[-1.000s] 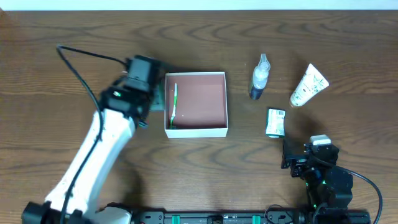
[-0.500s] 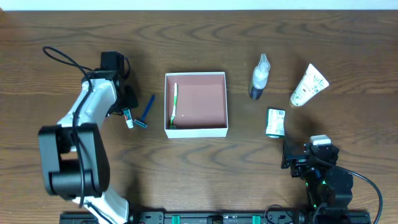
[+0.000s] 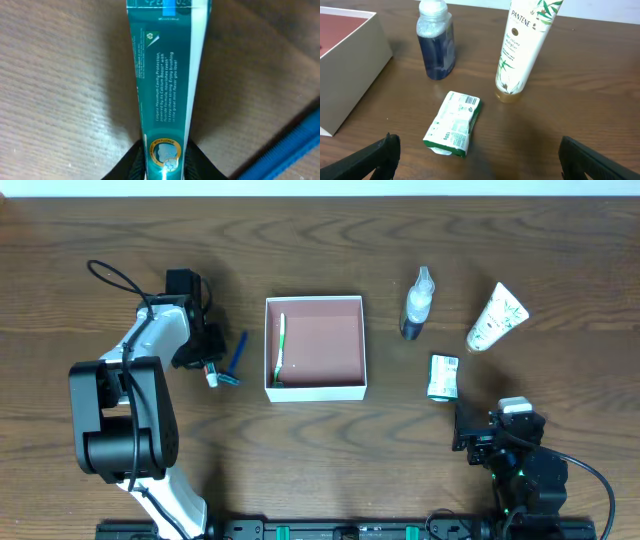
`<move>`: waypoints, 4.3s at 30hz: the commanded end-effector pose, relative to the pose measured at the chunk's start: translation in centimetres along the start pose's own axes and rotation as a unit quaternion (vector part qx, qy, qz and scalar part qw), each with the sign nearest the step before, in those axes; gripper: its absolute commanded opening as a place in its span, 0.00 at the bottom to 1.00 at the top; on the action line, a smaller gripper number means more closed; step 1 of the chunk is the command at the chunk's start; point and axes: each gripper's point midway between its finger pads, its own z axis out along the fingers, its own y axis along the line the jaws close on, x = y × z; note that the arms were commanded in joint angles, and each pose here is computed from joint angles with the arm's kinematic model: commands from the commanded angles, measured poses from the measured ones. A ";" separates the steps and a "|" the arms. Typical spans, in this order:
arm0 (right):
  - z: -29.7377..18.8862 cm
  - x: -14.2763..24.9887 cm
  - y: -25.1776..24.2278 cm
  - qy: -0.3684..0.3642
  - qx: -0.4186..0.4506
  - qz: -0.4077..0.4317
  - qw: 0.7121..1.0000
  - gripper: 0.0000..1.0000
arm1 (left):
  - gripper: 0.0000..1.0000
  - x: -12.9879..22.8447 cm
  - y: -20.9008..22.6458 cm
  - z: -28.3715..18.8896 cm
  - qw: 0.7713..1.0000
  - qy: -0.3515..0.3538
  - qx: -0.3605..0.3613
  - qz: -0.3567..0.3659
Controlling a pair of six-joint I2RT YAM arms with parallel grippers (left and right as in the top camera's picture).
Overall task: Pack container
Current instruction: 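Move left gripper back and grasp the teal toothpaste tube, then place toothpaste tube in the box beside the toothbrush, left gripper, then grasp the blue razor with the left gripper, then lower razor into the box with left gripper and release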
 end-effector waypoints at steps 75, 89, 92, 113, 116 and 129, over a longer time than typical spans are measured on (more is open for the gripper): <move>0.0 0.0 0.0 -0.002 0.000 0.007 1.000 0.99 | 0.55 1.7 -6.3 -15.0 0.975 -0.150 -0.012 0.162; 0.0 0.0 0.0 -0.002 0.000 0.007 1.000 0.99 | 0.55 0.3 -4.3 -2.5 0.984 -0.014 -0.028 0.178; 0.0 0.0 0.0 -0.002 0.000 0.007 1.000 0.99 | 0.55 1.0 -4.9 -0.9 0.980 0.010 -0.012 0.200; 0.0 0.0 0.0 -0.002 0.000 0.007 1.000 0.99 | 0.06 1.3 -4.8 -6.7 0.984 -0.009 0.001 0.177; 0.0 0.0 0.0 -0.002 0.000 0.007 1.000 0.99 | 0.06 1.6 -5.1 -11.3 0.987 -0.057 0.021 0.146; 0.0 0.0 0.0 -0.002 0.000 0.007 1.000 0.99 | 0.06 4.0 -16.7 -19.5 0.945 -0.207 0.161 0.196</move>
